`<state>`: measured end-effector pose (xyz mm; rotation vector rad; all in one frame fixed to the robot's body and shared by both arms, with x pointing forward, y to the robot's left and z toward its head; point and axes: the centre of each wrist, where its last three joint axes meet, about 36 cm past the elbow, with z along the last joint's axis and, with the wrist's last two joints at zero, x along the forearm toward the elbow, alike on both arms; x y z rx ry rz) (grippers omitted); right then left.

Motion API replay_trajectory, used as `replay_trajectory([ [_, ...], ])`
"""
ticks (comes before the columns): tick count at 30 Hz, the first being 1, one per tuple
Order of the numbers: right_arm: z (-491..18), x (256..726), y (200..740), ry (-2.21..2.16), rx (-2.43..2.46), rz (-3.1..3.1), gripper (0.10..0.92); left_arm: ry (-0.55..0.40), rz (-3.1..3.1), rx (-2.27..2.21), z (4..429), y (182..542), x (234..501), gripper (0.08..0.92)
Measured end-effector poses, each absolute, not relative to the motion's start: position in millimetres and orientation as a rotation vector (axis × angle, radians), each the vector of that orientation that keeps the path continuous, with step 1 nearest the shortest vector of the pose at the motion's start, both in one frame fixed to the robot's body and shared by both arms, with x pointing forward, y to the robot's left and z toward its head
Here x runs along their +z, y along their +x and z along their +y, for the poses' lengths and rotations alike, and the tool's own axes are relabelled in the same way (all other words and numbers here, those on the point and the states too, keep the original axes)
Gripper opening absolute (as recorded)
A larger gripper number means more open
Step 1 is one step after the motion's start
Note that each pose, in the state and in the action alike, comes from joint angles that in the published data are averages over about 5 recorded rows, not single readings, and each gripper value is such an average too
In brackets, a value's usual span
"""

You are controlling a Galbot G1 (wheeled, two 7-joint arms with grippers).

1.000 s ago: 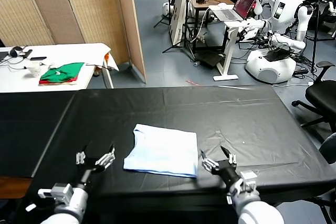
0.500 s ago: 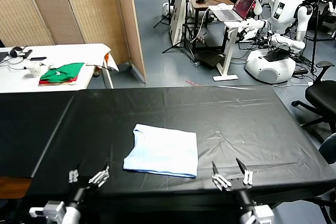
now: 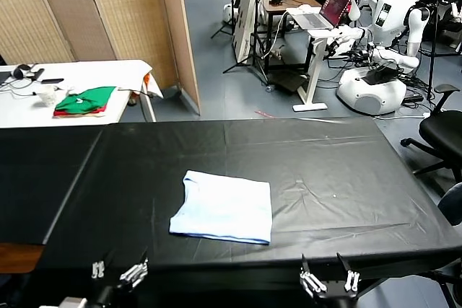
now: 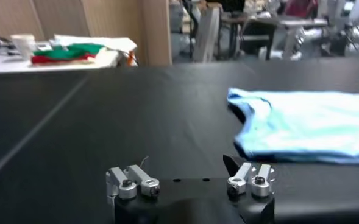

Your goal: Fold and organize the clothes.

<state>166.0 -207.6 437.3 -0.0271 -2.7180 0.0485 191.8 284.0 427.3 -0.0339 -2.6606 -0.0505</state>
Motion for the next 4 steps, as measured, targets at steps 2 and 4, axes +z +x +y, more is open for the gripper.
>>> replay_trajectory([
  [2,-207.1,437.0,164.4,-0.025,0.047,-2.708,0.907,-0.036,-2.656,-0.053,284.3,190.8,427.2,0.907],
  [4,-207.0,436.8,163.8,-0.024,0.047,-2.705,0.907,-0.036,-2.654,-0.054,284.6,190.4,427.2,0.907],
])
